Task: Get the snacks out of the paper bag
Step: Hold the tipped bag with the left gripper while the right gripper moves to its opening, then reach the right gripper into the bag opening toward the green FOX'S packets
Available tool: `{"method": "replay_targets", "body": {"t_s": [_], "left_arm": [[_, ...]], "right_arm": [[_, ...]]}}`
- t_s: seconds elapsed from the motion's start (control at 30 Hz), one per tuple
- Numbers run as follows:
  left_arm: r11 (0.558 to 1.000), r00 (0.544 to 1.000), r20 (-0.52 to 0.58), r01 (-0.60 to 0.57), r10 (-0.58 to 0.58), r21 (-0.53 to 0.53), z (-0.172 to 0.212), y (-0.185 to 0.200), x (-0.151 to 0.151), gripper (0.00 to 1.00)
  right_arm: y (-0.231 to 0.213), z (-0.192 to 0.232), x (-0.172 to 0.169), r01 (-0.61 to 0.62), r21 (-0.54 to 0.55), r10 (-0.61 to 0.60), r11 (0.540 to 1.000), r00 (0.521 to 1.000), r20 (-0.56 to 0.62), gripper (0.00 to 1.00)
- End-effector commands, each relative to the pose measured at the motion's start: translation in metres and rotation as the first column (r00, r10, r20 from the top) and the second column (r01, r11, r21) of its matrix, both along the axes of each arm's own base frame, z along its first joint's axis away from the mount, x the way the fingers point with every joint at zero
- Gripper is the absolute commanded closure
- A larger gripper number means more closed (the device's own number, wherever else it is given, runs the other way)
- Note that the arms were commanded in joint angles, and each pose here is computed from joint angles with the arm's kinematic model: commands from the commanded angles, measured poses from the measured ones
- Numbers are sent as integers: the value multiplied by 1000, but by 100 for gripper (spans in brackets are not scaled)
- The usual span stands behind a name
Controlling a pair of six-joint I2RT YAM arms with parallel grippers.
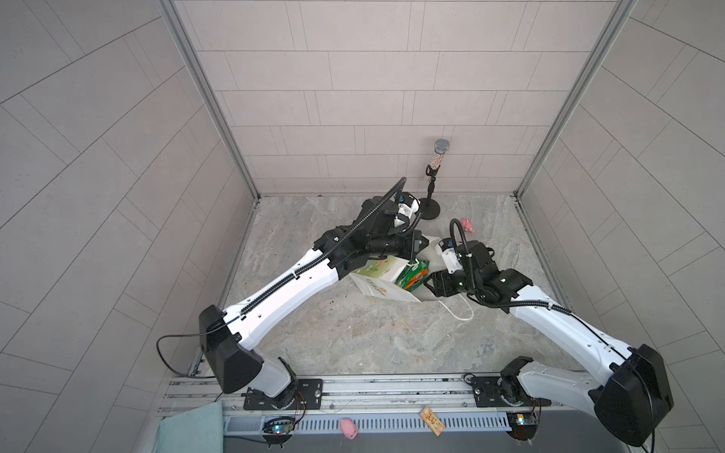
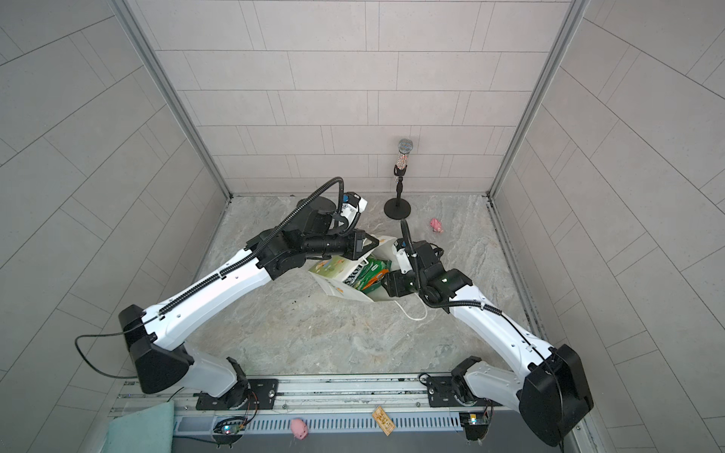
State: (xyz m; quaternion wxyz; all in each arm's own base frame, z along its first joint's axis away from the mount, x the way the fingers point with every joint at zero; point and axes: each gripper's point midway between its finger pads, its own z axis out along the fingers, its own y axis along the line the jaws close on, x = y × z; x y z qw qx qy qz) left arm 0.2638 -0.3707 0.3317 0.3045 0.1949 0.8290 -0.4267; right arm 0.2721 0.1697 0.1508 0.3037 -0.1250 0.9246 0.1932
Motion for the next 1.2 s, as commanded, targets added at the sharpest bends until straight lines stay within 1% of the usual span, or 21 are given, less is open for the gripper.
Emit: {"method": "replay_targets", "body": {"t_s": [0.0,0.1,0.17,0.23,0.33,0.4,0.47,0.53,0.7,0.83,0.97,1.07,1.17], "left_arm": [[998,1000,4,2,-2,-59,12,-6,-10,100],[999,1000,2,-3,3,-45,3,-10,-11,100],[999,1000,-4,-8,8,-34,-4,-11,-9,100],[999,1000,-7,-10,10,-30,-9,-12,-7,100],[999,1000,-4,-17,16,-35,-11,-12,-6,100],[999,1000,2,-26,26,-34,-11,-12,-4,100],[999,999,7,-36,37,-31,-11,-11,-2,100],[998,999,17,-51,52,-29,-10,-9,0,100],[995,995,37,-96,97,-18,-12,-4,7,100],[993,992,47,-117,118,-23,-11,-2,11,100],[990,989,54,-137,138,-26,-11,-1,14,100],[989,988,58,-143,145,-27,-11,0,15,100],[989,987,62,-148,150,-29,-9,0,16,100]], "right_arm": [[-14,4,3,52,-45,-50,998,997,62,28],[-18,6,2,80,-31,-77,996,994,81,28],[-18,8,1,108,10,-108,994,990,85,29],[-16,10,0,139,72,-144,988,986,79,30],[-8,12,-2,169,196,-185,966,981,62,38],[-1,15,-3,187,292,-209,938,977,45,44],[4,14,-6,192,360,-217,913,976,29,46],[8,16,-9,188,402,-214,896,977,21,48],[16,14,-20,159,413,-183,897,983,18,49],[27,10,-24,139,437,-156,889,988,3,51],[36,4,-27,136,429,-148,893,989,-6,52],[38,-3,-27,149,426,-160,892,987,-11,56],[32,-14,-23,232,422,-237,876,971,-40,59]]}}
